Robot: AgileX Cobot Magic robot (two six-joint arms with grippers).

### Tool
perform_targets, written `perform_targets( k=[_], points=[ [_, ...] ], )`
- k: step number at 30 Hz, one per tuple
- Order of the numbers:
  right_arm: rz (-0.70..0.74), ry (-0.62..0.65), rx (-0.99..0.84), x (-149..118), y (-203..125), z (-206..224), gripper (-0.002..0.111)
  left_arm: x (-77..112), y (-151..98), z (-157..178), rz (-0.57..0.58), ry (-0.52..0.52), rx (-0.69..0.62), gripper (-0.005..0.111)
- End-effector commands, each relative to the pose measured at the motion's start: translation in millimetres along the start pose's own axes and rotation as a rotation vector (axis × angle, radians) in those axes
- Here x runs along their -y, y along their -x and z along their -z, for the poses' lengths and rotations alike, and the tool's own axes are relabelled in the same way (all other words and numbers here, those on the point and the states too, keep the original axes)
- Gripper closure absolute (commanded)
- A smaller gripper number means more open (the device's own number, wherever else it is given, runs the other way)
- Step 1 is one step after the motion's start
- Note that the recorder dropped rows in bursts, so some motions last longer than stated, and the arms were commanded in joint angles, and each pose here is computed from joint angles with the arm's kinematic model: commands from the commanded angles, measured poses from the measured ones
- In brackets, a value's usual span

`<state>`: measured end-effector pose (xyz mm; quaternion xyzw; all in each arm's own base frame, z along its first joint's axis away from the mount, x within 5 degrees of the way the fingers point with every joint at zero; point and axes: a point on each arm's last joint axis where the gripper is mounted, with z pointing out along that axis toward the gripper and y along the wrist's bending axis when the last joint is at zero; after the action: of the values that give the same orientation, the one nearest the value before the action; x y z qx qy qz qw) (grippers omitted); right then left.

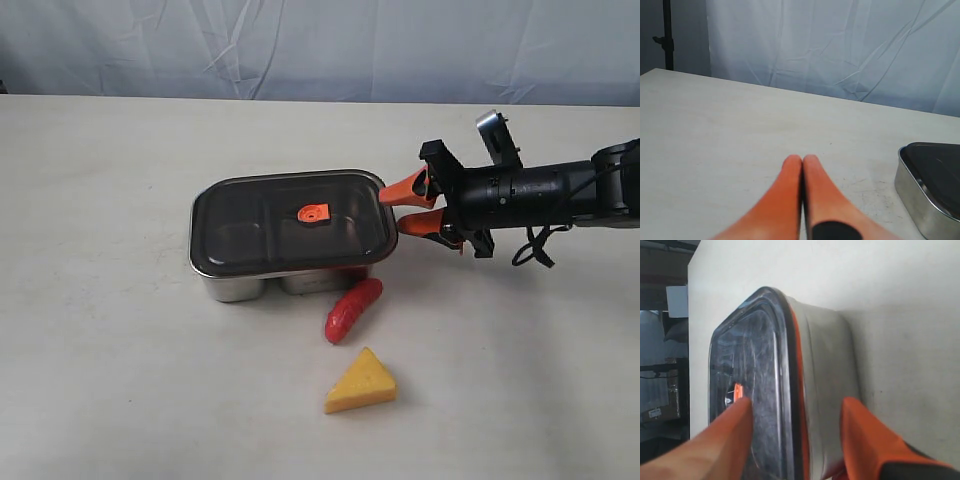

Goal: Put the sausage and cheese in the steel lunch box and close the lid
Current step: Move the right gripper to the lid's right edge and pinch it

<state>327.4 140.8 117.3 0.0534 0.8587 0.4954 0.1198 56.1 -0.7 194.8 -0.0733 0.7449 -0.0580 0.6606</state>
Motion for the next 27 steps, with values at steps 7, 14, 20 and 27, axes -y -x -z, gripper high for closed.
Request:
perform_targets(
  k=[7,14,20,27],
  points=[
    [0.028,0.02,-0.03,-2.5,-2.4,-0.7,0.057,0.2,1.0,0.2,0.008,-0.003,0.016,0.107],
    [0.051,0.028,-0.068,-3.1,-5.9,-0.5,0.057,0.2,1.0,0.2,0.008,-0.003,0.016,0.107],
    [0.052,0.044,-0.079,-4.5,-6.9,-0.4,0.057,0.2,1.0,0.2,0.008,-0.003,0.016,0.107],
    [0.054,0.057,-0.103,-5.6,-9.1,-0.2,0.057,0.2,1.0,0.2,0.008,-0.003,0.016,0.107]
  ],
)
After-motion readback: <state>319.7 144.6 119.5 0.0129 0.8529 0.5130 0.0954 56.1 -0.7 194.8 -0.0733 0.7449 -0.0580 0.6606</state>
